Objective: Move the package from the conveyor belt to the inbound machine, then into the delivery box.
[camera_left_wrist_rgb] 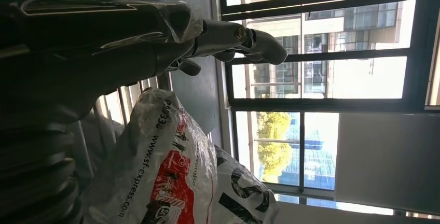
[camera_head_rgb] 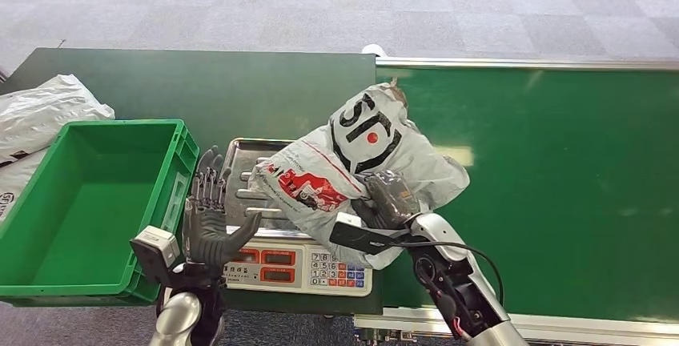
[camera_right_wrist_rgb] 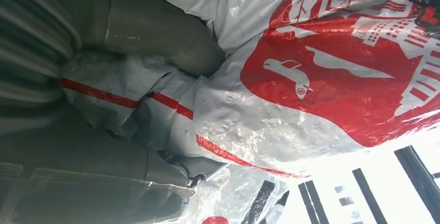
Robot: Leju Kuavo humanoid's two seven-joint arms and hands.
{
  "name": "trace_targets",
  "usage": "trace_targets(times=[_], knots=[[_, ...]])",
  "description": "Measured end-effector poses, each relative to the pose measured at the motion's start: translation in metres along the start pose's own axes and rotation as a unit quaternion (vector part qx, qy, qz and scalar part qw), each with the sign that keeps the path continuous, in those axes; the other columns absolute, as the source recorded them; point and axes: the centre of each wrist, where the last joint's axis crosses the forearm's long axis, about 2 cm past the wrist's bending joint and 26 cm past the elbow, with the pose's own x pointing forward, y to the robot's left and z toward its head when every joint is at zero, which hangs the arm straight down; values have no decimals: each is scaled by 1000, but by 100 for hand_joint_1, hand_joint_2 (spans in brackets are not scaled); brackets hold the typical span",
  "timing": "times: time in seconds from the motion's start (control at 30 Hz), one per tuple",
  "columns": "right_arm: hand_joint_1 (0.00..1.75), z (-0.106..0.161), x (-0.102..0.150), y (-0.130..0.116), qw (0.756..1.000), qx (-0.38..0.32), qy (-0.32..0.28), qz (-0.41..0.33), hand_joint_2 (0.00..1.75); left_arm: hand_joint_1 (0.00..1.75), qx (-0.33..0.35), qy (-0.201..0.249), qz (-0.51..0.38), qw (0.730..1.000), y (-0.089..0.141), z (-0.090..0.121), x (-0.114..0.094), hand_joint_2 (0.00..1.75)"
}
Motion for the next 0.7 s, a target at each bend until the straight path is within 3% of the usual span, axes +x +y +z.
trace_targets(times=[0.2,0.33,0.7], knots=[[175,-2,3,-5,995,-76,-60,22,175,0,-3,1,1,1000,-1,-2,-1,175],[175,-3,4,-9,993,-89,-70,16,175,0,-9,-1,5,1000,-2,-5,-2,175],[175,-38,-28,-39,998,49,-10,32,175,0,-27,-2,12,1000,-6,-13,-6,175]])
